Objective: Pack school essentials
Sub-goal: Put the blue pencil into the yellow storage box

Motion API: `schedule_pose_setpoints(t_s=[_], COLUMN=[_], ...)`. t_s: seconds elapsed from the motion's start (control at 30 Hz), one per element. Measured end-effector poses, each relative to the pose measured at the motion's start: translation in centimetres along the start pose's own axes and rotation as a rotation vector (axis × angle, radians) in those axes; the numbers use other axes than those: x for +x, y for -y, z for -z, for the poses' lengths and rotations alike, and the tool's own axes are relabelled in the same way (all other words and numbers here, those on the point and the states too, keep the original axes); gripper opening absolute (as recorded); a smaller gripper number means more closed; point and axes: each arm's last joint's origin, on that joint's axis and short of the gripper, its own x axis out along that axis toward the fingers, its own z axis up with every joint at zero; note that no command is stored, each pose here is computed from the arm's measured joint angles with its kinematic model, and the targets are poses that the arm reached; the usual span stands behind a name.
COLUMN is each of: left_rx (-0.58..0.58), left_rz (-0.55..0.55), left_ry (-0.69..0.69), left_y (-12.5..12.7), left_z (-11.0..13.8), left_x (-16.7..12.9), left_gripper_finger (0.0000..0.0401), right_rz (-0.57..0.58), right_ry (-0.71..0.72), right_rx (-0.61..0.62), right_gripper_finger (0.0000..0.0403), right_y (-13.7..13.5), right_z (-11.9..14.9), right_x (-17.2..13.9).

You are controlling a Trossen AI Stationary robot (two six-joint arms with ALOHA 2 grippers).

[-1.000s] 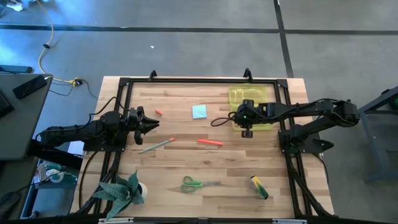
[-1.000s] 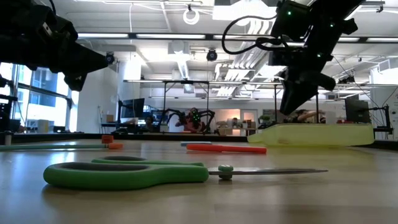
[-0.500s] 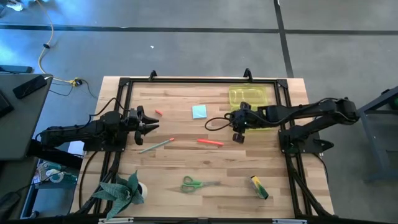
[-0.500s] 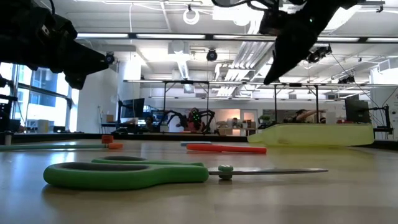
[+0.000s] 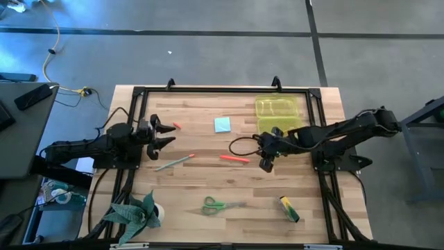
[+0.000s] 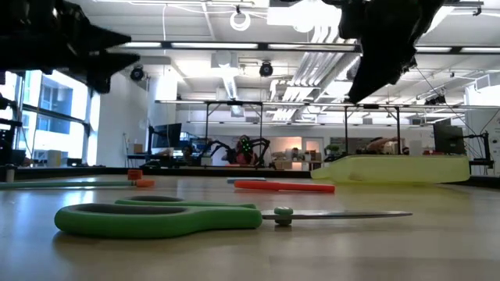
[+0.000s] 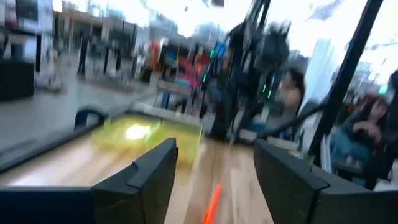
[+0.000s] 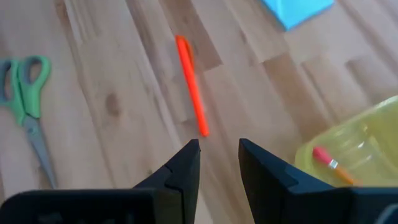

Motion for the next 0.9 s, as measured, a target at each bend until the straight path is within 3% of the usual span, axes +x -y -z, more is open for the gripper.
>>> schedule_pose_setpoints(t_s=[0.2, 0.37, 0.53, 0.9], left_rx=[0.022, 0.023, 0.053, 0.058], left_rz=[0.017, 0.01, -0.07, -0.17], left_ry=[0.076, 0.052, -0.133, -0.534], left_y=[0.5, 0.9, 1.1, 0.8], left_z=[-2.1, -4.1, -5.4, -4.8], left_x=[0.0, 0.6, 2.0, 6.3], left_gripper_finger=[0.02, 0.02, 0.02, 0.02], right_rz=[0.051, 0.157, 0.24, 0.244], right_ry=[0.027, 0.108, 0.175, 0.175], right_rx=[-0.032, -0.056, 0.007, 0.01], right_gripper_finger=[0.0103, 0.0103, 0.0103, 0.0103], right_y=[-0.7, -0.4, 0.0, 0.2], right_z=[0.5, 0.1, -0.3, -0.3], right_x=[-0.3, -0.3, -0.3, -0.3])
